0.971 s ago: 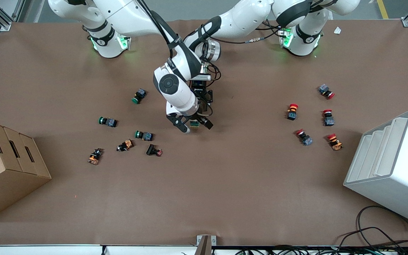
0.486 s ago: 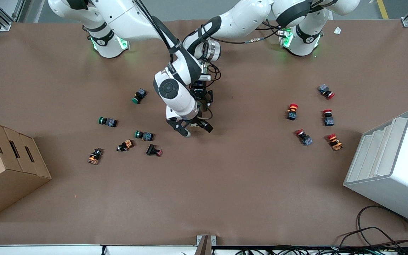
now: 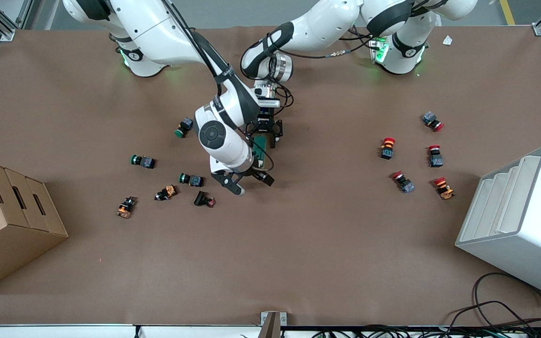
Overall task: Close load switch with both arms
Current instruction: 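Lift the right gripper away from the closed switch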
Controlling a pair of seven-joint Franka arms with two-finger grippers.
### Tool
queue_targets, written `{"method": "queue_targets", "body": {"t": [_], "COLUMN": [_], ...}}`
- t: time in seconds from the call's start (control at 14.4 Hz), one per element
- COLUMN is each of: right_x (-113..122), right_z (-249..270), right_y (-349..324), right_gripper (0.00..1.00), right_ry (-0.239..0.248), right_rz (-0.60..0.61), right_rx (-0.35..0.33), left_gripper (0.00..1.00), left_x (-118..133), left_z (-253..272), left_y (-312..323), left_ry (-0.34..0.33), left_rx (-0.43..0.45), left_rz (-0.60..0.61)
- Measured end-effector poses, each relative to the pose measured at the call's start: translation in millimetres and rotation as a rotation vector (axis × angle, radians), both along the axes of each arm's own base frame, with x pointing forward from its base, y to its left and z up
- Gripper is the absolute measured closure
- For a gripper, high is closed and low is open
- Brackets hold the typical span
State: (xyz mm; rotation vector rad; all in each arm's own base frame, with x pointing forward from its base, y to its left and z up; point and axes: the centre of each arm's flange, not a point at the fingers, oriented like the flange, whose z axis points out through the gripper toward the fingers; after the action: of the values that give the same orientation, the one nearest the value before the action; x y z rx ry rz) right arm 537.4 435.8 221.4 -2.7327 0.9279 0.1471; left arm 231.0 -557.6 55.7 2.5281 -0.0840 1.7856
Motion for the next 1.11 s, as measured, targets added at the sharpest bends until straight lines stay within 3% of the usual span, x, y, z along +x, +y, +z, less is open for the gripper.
{"method": "queue_targets", "body": {"t": [0.28, 0.42, 0.55, 0.76, 0.97, 1.11], "right_x": [4, 24, 55, 91, 104, 103], "right_z": [0, 7, 33, 91, 144, 176], "right_y": [-6, -34, -86, -181, -273, -322], "right_gripper": [0.0, 0.0, 0.0, 0.0, 0.0, 0.0], "right_ry": [0.006, 0.019, 0.031, 0.042, 0.047, 0.052], "right_rz": [0.046, 0.146, 0.253, 0.382, 0.497, 0.545], "right_rx": [-0.022, -0.078, -0.121, -0.129, -0.206, -0.214], "left_gripper": [0.01, 0.01, 0.01, 0.01, 0.01, 0.01], "left_x": [1, 1, 2, 2, 0, -6], "left_z": [0, 0, 0, 1, 4, 13], "left_y": [0, 0, 0, -1, -3, -10], "left_ry": [-0.001, -0.001, -0.001, -0.001, 0.031, 0.074], "left_rx": [0.0, 0.0, 0.0, -0.003, 0.005, 0.026], "left_rz": [0.001, 0.001, 0.002, 0.006, 0.043, 0.084]}}
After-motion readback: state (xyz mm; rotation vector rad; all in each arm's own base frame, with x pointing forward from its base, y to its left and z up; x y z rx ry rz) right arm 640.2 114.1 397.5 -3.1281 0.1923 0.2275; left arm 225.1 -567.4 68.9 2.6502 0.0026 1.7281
